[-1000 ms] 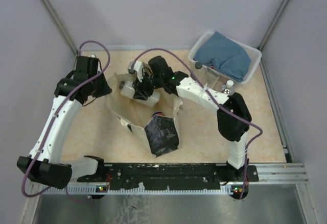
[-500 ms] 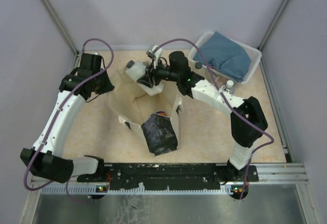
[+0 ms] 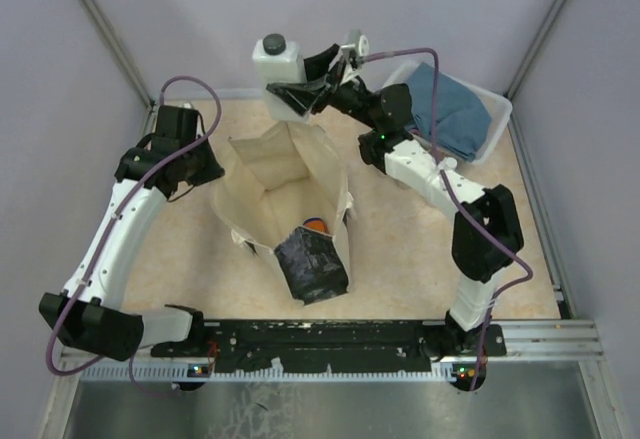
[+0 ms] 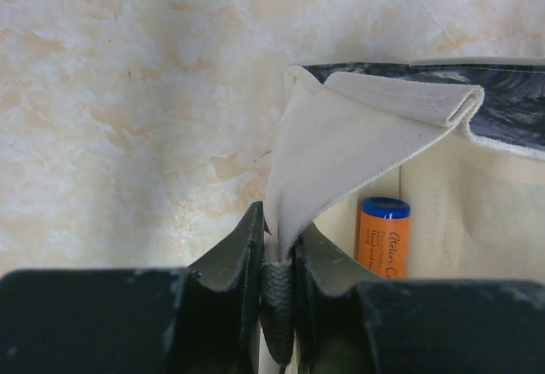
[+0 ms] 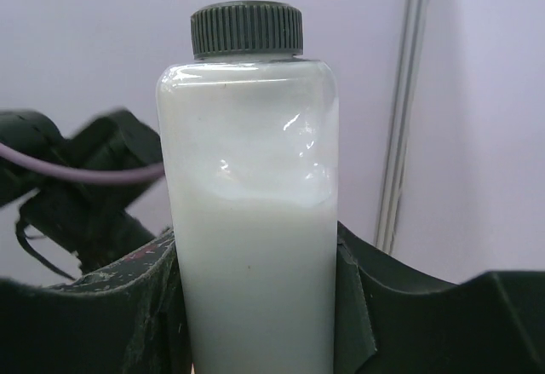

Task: Take the personal care products out of the canvas bag
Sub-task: Take out the care product from the canvas bag, then place the care product at the center of the board.

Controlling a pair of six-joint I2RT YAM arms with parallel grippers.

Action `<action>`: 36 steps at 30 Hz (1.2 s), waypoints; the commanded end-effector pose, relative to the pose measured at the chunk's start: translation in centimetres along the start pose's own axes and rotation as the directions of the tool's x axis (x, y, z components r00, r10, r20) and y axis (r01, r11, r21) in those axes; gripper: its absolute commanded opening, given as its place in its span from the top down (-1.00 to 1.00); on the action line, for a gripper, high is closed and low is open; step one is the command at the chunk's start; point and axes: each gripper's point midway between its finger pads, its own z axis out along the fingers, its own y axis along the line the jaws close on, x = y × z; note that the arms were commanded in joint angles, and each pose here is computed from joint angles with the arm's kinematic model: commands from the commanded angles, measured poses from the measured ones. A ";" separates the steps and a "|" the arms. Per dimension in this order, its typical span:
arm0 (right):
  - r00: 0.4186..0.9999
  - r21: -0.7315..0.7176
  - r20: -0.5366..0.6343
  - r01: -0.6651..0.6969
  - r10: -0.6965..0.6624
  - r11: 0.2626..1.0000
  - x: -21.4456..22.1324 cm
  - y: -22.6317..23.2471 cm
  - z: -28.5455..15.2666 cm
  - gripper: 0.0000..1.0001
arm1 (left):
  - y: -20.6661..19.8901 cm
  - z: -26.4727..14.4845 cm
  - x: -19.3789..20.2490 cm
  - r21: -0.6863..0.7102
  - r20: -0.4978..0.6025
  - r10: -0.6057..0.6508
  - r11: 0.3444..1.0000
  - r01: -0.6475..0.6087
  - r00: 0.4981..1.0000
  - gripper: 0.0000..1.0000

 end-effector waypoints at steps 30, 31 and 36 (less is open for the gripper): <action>0.875 0.367 0.076 0.422 -0.478 0.829 -5.2 -1.5 -12.9 1.00 | 4.2 -5.7 -10.6 -0.152 0.386 -0.155 0.962 0.229 0.909 1.00; 0.881 0.365 0.079 0.411 -0.467 0.836 -4.2 -1.4 -13.4 1.00 | 4.2 -6.1 -10.3 -0.132 0.391 -0.159 0.965 0.226 0.906 1.00; 0.890 0.377 0.062 0.397 -0.451 0.837 -0.2 -1.7 -15.5 1.00 | 2.9 -6.3 -7.6 -0.004 0.349 -0.190 0.979 0.205 0.918 1.00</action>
